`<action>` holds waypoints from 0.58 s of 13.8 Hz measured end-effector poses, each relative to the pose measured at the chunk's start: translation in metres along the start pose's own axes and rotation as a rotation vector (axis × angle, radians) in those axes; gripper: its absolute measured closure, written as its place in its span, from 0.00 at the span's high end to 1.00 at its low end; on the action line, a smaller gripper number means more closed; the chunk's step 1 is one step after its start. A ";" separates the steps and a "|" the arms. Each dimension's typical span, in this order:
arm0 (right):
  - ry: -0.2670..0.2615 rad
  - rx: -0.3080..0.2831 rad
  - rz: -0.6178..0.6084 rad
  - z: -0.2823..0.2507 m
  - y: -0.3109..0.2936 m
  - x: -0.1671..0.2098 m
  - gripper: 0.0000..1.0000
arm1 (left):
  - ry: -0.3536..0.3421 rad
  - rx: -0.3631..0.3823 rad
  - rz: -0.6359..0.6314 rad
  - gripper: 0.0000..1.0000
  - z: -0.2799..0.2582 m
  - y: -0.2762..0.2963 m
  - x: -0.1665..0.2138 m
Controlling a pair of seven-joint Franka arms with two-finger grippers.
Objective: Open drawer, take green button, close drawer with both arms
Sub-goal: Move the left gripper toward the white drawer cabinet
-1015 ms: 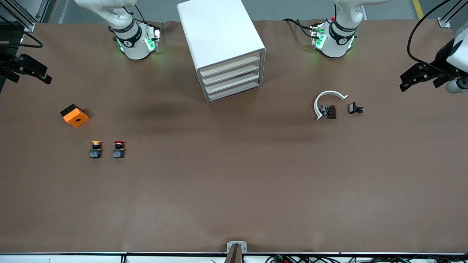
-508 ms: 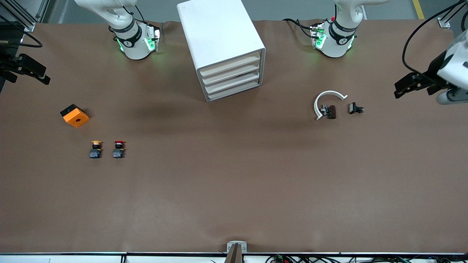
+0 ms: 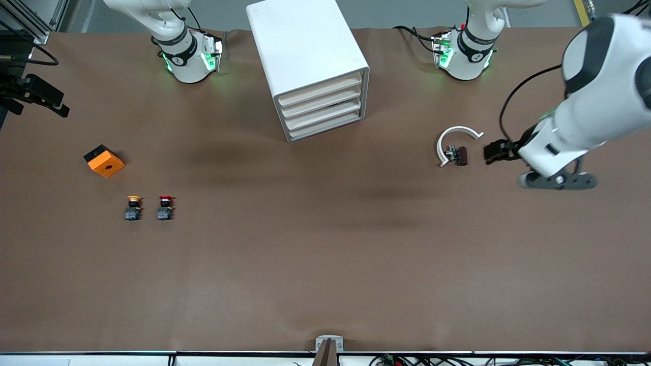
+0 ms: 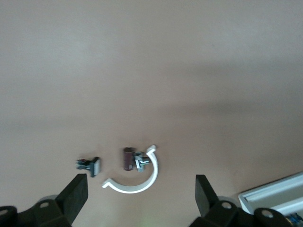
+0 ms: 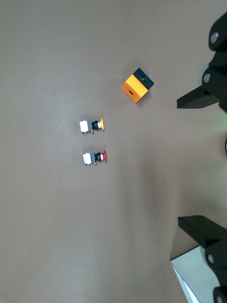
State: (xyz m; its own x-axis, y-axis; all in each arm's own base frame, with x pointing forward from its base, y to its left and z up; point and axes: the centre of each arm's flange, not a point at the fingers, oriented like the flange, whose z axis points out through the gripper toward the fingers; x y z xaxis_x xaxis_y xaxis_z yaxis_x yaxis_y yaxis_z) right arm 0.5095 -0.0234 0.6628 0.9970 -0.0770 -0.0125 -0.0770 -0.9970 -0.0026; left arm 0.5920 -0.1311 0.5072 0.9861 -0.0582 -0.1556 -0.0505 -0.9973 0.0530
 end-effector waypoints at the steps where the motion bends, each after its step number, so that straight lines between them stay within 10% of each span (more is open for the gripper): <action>1: -0.001 0.000 0.000 0.000 0.000 0.000 1.00 | -0.015 -0.011 0.011 1.00 0.014 0.008 0.007; 8: -0.014 0.000 0.000 0.000 0.000 -0.003 1.00 | -0.145 0.028 -0.328 1.00 0.107 0.074 0.026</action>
State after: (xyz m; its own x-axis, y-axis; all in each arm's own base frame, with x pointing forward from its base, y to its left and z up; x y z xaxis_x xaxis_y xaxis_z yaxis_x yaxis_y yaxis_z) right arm 0.5062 -0.0231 0.6633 0.9967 -0.0765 -0.0264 -0.0766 -0.9971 -0.0026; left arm 0.5968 -0.2115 0.4017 0.9180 0.2615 -0.2983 0.2586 -0.9647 -0.0499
